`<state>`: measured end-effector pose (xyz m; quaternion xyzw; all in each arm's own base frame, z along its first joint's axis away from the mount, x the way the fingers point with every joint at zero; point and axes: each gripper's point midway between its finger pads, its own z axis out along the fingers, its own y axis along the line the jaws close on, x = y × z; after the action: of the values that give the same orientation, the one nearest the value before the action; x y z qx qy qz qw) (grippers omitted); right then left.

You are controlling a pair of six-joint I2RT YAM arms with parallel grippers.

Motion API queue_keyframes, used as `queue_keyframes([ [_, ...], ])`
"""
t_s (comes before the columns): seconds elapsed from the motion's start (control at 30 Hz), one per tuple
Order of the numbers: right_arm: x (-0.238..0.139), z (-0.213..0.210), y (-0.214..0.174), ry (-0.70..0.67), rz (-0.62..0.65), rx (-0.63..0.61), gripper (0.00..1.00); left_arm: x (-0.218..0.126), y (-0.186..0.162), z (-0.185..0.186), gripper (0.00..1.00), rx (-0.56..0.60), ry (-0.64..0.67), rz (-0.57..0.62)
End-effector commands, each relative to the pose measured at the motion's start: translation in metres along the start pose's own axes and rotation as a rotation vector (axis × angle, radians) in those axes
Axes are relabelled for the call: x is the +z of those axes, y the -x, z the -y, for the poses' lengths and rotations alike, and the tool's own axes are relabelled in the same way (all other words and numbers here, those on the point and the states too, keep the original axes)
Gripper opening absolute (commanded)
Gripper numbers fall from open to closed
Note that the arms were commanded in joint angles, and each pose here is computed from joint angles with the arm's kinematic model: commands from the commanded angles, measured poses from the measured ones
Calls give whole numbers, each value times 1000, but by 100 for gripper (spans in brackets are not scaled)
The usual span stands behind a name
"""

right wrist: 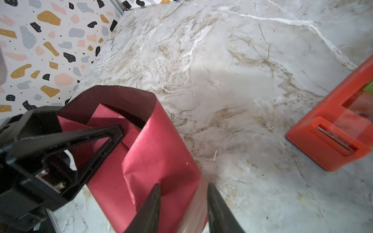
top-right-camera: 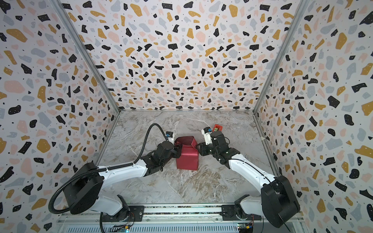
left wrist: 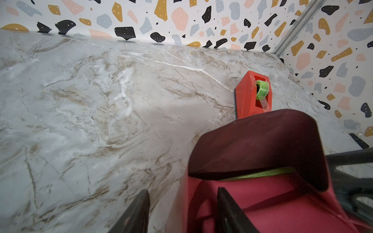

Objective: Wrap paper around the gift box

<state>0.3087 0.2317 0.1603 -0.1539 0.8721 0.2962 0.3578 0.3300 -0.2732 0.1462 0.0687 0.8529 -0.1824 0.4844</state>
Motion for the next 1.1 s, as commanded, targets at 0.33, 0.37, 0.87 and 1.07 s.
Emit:
queue_keyframes([
  [0.33, 15, -7, 15, 22, 19, -1, 48, -1, -4, -2, 54, 6, -3, 2],
  [0.37, 16, -7, 15, 23, 21, -2, 49, -1, -3, -2, 54, 6, -5, 3],
  [0.87, 34, 7, -6, 6, -20, 24, 54, -1, -1, 2, 54, 4, -20, 7],
  [1.07, 36, 19, -14, -19, -7, 62, 54, -2, 0, 4, 55, 1, -30, 12],
])
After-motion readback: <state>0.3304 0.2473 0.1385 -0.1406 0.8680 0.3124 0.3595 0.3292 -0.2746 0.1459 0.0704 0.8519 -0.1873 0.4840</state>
